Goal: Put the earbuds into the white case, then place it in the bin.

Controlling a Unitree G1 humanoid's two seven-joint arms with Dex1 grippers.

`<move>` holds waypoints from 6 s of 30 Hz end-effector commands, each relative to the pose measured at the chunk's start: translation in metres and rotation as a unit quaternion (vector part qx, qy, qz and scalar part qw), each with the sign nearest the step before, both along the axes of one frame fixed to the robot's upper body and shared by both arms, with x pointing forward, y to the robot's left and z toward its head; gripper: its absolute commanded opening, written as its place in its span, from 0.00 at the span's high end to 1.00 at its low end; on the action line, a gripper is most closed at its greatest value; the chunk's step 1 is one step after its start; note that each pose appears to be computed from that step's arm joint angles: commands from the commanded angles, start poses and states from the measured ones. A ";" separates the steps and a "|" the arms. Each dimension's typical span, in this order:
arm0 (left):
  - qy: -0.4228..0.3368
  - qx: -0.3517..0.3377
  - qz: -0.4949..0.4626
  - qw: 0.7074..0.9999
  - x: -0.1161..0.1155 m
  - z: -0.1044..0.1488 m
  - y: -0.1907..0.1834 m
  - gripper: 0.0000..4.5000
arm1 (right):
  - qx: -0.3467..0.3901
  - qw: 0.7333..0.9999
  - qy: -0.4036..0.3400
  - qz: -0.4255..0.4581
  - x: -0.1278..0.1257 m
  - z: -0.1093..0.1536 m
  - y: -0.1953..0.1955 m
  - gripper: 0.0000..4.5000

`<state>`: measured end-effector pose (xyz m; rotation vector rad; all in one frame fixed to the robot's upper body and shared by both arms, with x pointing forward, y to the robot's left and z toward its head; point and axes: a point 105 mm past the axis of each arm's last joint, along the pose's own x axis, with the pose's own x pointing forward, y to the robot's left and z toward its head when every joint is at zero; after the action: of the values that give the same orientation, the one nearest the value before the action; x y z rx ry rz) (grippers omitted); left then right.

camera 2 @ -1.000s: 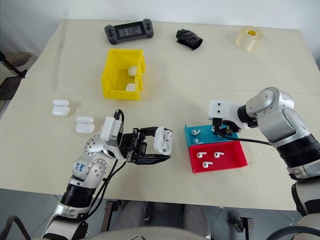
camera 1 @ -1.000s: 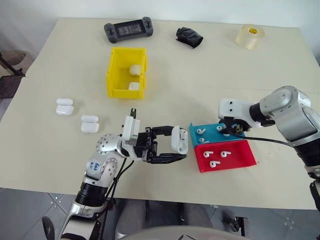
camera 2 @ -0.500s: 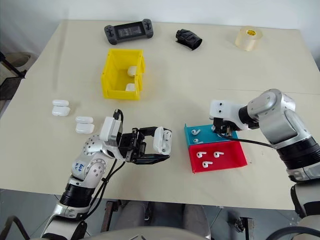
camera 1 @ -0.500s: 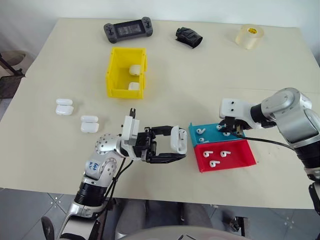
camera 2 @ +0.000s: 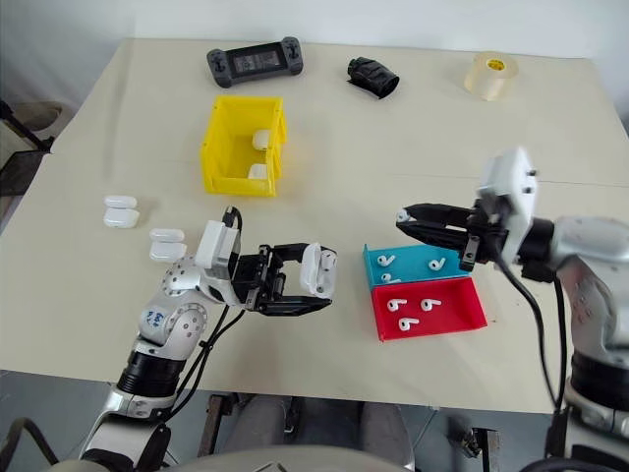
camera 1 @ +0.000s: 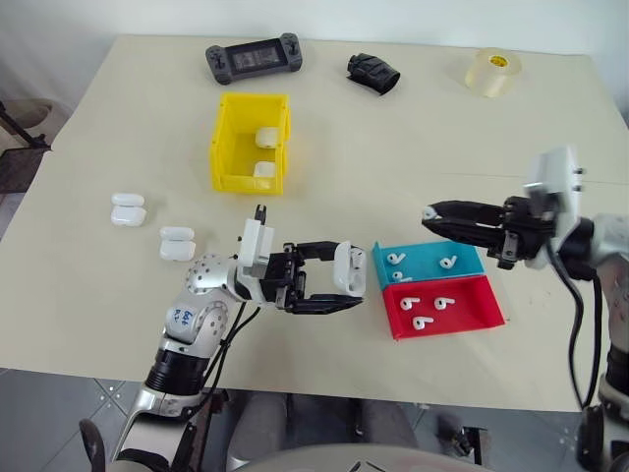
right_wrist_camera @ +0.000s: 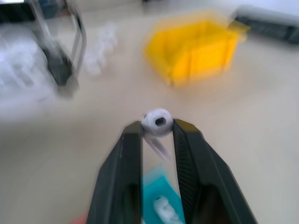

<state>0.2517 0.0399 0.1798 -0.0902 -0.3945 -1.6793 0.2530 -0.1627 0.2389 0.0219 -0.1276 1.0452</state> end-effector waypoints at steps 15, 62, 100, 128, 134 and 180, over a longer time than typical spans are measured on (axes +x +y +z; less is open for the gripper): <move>-0.007 -0.029 -0.025 0.999 0.007 0.018 -0.016 0.37 | 0.198 0.978 0.060 0.032 -0.057 0.001 0.066 0.88; -0.031 0.020 -0.030 0.999 0.003 0.019 -0.019 0.37 | 0.049 0.997 0.059 -0.027 -0.061 -0.026 0.030 0.01; -0.170 0.232 0.059 0.956 0.028 0.004 -0.035 0.37 | -0.210 0.966 0.128 -0.082 -0.024 -0.057 0.023 0.99; 0.085 -0.019 0.614 0.785 0.121 0.036 0.115 0.37 | -0.036 0.985 -0.125 -0.115 -0.036 -0.018 -0.003 0.79; 0.117 -0.012 0.644 0.756 0.136 0.031 0.117 0.37 | -0.051 0.986 -0.102 -0.120 -0.040 -0.033 -0.008 0.34; 0.104 0.024 0.632 0.768 0.176 0.033 0.097 0.00 | -0.025 0.987 -0.114 -0.114 -0.030 -0.031 0.012 0.00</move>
<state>0.4337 0.1395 0.1962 0.0065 -0.0832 -0.2933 0.2265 -0.1537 0.2003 -0.1477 -0.2625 0.8076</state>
